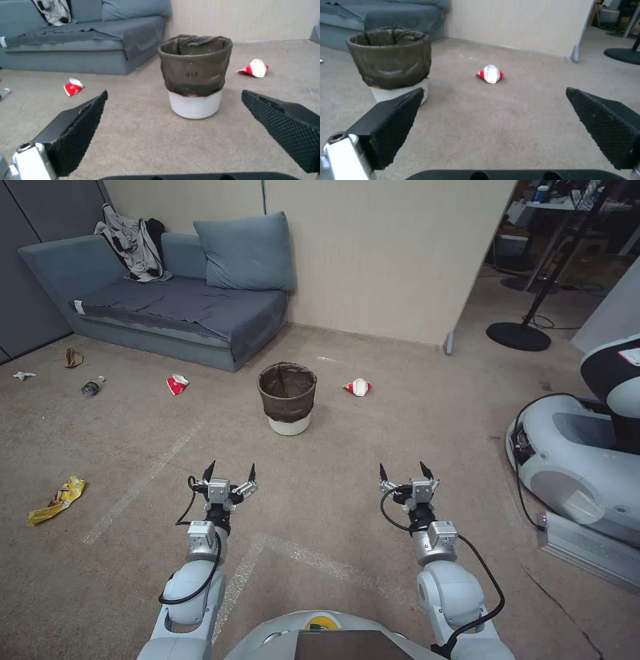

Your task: Pick up the trash bin, then pick up the garbage from the floor and place it into the trash bin.

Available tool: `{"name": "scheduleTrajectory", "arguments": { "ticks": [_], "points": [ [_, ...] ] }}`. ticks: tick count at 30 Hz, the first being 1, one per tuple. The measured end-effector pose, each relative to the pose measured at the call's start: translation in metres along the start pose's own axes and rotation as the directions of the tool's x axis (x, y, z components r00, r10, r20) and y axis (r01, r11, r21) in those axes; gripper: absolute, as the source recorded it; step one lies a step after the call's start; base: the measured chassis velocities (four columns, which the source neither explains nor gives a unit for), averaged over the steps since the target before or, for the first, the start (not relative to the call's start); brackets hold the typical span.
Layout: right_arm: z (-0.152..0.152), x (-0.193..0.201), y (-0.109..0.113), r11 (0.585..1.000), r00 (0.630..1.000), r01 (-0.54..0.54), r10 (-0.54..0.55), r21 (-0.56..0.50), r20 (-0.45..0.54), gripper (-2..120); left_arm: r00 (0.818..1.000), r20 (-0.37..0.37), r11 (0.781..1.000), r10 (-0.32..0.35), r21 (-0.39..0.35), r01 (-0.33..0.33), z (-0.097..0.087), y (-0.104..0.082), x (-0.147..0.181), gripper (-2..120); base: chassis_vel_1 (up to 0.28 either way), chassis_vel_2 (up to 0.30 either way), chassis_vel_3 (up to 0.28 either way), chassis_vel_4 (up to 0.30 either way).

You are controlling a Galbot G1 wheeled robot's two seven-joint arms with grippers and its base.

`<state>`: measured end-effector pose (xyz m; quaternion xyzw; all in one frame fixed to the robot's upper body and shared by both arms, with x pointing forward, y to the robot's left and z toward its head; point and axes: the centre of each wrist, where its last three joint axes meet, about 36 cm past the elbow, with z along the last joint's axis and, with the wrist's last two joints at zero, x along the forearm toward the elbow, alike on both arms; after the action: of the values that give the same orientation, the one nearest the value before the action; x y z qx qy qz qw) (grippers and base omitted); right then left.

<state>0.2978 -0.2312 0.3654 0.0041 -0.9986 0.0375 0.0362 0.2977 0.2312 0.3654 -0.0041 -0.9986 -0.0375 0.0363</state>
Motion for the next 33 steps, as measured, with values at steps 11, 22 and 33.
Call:
{"name": "scheduleTrajectory", "arguments": {
  "ticks": [11,22,33],
  "points": [
    [0.0,0.0,0.0,1.0,1.0,0.0,0.0,0.0,0.0,100,1.0,0.0,1.0,0.0,0.0,0.0,0.0,0.0,0.0,100,0.0,0.0,0.0,0.0],
    [0.0,0.0,0.0,1.0,1.0,0.0,0.0,0.0,0.0,100,1.0,0.0,1.0,0.0,0.0,0.0,0.0,0.0,0.001,100,0.0,0.0,0.0,0.0],
    [-0.031,0.019,-0.002,1.0,0.999,-0.015,0.016,-0.018,0.035,100,1.0,0.019,1.0,0.003,0.017,-0.004,-0.025,-0.009,0.023,100,0.0,0.0,0.0,0.0]
  ]
}}
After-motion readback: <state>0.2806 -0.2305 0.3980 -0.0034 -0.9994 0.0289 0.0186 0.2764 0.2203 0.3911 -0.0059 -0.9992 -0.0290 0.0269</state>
